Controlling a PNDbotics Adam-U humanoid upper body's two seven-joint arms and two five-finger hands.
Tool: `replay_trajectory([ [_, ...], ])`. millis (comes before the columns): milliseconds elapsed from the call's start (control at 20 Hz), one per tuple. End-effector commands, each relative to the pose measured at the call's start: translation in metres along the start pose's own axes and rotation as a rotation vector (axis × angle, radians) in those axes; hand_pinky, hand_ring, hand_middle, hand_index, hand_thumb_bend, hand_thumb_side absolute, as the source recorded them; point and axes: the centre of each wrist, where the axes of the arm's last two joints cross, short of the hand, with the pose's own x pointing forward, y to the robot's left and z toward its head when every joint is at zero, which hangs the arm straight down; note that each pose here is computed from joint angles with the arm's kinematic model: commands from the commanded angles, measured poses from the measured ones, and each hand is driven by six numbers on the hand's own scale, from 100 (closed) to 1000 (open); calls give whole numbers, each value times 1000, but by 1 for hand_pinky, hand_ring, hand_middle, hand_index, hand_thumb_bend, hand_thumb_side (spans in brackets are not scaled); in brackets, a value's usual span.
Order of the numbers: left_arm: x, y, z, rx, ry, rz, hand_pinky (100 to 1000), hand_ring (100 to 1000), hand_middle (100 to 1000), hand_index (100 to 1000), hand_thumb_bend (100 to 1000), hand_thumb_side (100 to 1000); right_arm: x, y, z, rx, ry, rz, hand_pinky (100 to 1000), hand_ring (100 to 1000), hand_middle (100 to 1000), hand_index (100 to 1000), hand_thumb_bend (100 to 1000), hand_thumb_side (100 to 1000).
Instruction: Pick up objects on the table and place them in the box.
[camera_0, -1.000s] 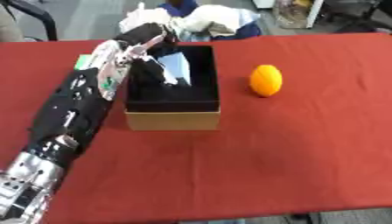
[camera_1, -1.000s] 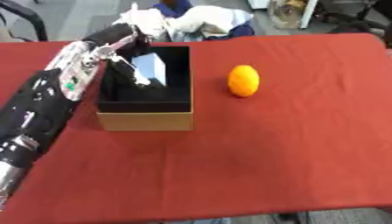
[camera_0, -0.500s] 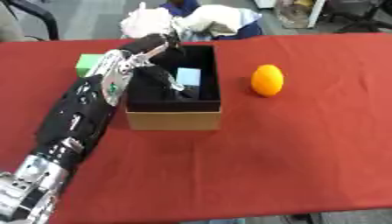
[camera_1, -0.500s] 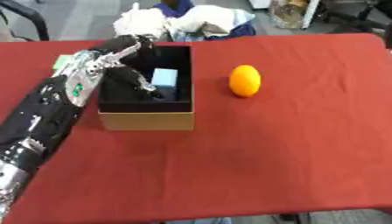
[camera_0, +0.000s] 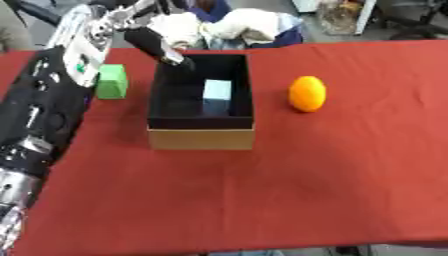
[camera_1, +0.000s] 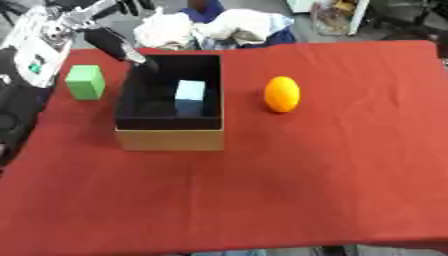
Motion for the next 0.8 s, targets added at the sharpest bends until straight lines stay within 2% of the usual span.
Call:
replay_trajectory([
  [50,-26,20,9,8,91,-61,697,685,705,783,1000,370,4,-6,-5,-3,-18,9,614,749,740,856,395,577],
  [400,-59,-7,11,-90,230,-124,705,700,713,778,996,334,3,-4,-5,5,-16,1,614,749,739,857,391,580],
  [800,-74,-35,12,-131,336,-151,706,693,698,761,960,302,3,-1,-5,12,-16,-13,614,750,739,857,386,584],
])
